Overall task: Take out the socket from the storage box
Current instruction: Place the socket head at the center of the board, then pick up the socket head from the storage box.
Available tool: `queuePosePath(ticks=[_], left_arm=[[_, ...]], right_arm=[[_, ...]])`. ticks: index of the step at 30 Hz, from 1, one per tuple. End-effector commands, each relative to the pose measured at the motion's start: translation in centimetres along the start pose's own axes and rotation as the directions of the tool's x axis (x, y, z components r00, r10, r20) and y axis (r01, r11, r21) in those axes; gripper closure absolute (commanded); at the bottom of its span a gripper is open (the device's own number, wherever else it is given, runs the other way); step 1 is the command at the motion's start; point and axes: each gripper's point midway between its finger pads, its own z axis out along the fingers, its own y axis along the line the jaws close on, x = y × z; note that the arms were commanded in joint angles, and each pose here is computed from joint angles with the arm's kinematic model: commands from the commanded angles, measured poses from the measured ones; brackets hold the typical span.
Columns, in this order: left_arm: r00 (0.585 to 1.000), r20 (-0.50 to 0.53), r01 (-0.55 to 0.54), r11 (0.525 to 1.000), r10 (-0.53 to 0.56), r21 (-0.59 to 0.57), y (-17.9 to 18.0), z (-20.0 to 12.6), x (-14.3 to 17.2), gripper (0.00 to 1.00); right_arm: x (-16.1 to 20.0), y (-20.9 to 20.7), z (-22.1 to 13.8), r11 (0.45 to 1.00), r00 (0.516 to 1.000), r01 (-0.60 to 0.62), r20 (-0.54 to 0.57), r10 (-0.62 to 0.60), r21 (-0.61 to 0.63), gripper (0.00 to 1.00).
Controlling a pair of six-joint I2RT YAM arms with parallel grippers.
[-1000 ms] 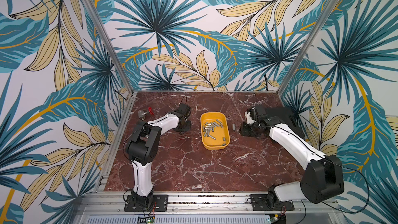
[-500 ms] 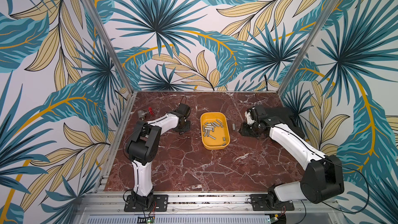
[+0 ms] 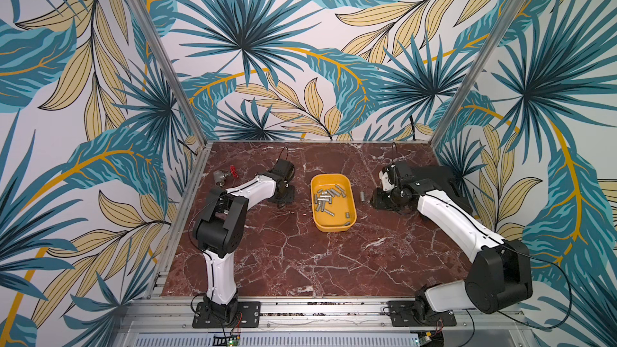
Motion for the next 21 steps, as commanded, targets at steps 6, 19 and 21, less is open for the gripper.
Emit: queuePosePath(ticks=[6, 19, 21], left_arm=[[0.988, 0.147, 0.04, 0.998, -0.047, 0.051, -0.1, -5.9, -2.1, 0.57], [0.978, 0.162, 0.098, 0.979, -0.128, 0.18, -0.4, -7.7, 2.5, 0.51], [0.979, 0.157, 0.102, 0.978, -0.131, 0.182, -0.5, -7.4, 3.2, 0.5]], right_arm=[[-2.1, 2.2, 0.4, 0.999, 0.999, 0.051, 0.006, -0.051, -0.017, 0.55], [-5.8, 7.2, 5.8, 0.984, 0.983, 0.178, -0.044, -0.178, -0.009, 0.6], [-6.1, 7.6, 6.9, 0.981, 0.98, 0.193, -0.053, -0.193, -0.003, 0.62]])
